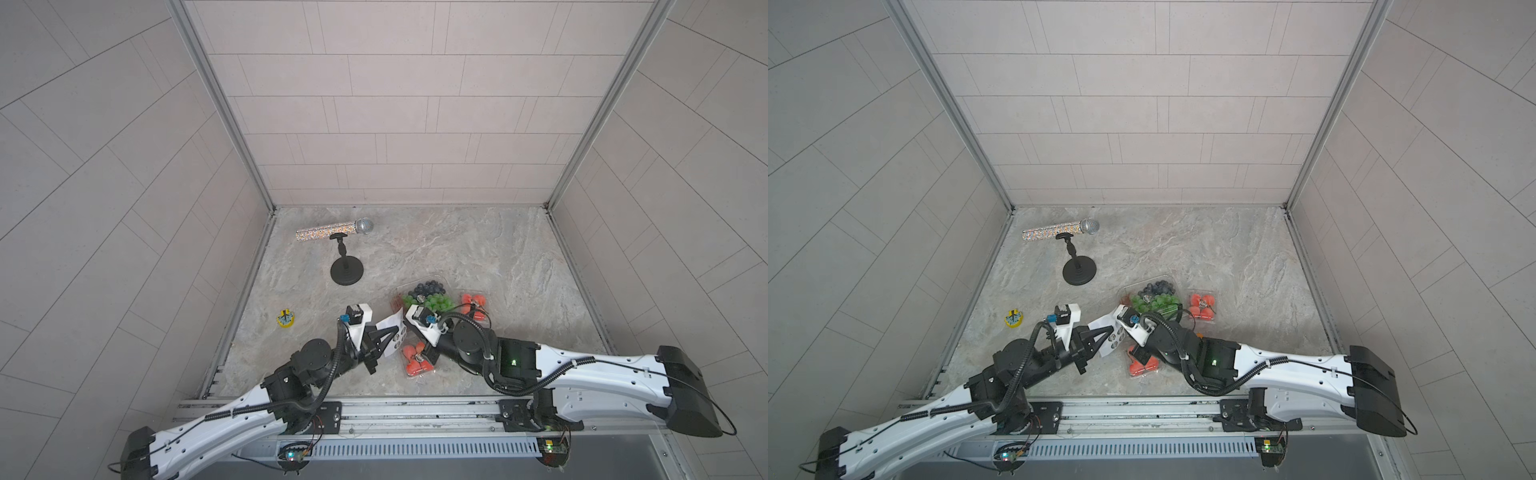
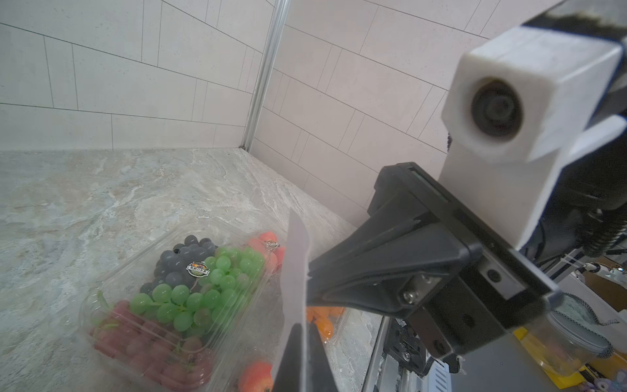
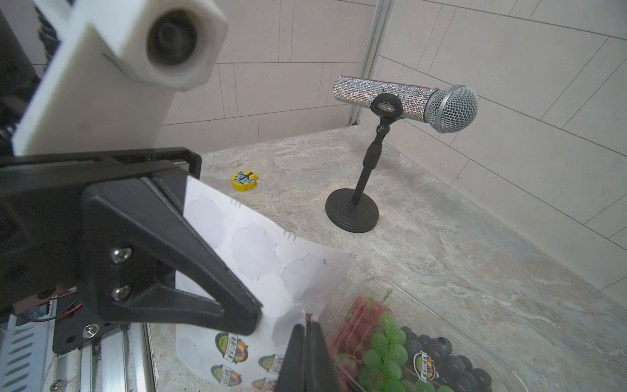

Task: Label fruit boxes
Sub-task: Tear off the label from the label sticker, then place the label sticker at the center of the board, then stick the label on the fruit box.

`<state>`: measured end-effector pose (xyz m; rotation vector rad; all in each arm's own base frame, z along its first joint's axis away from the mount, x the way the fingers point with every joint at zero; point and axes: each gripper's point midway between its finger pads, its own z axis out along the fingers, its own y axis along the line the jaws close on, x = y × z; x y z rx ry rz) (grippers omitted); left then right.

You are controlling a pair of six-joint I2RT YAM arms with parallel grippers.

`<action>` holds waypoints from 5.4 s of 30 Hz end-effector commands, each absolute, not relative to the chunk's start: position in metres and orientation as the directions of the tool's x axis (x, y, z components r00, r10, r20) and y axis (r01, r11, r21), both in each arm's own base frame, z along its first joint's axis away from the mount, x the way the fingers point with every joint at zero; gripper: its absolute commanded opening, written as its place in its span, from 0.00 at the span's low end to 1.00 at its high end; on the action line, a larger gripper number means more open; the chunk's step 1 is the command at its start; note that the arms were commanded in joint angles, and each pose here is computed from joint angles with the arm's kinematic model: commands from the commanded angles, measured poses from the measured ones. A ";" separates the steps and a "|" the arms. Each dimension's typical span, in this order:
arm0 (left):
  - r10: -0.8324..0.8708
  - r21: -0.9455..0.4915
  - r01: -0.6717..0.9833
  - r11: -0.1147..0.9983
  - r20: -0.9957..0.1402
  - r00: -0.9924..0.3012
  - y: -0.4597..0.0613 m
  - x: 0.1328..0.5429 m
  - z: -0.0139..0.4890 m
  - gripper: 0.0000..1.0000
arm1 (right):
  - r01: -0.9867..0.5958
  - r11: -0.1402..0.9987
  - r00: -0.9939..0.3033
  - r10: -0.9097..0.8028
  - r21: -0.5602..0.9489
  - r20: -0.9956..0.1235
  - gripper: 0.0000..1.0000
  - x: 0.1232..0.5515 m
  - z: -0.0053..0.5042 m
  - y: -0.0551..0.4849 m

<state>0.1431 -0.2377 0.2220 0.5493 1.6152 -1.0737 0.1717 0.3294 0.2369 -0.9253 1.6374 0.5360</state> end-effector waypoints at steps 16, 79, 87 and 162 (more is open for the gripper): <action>-0.265 -0.527 0.476 0.705 -0.817 -0.512 -0.202 0.176 0.146 0.00 | -0.462 0.874 -0.370 -0.343 -0.150 -0.863 0.00 0.198 0.205 0.232; -0.135 -0.350 0.147 0.925 -0.665 -0.734 -0.153 0.190 0.026 0.01 | -0.323 0.938 -0.873 -0.346 -0.124 -0.345 0.19 0.157 0.031 0.133; -0.136 -0.356 0.152 0.922 -0.666 -0.733 -0.153 0.188 0.026 0.02 | -0.320 0.943 -0.872 -0.330 -0.091 -0.362 0.38 0.158 0.033 0.135; -0.073 -0.191 0.101 0.976 -0.729 -0.680 -0.134 0.200 0.045 1.00 | -0.334 0.905 -0.870 -0.188 0.264 -0.455 1.00 0.166 0.030 0.188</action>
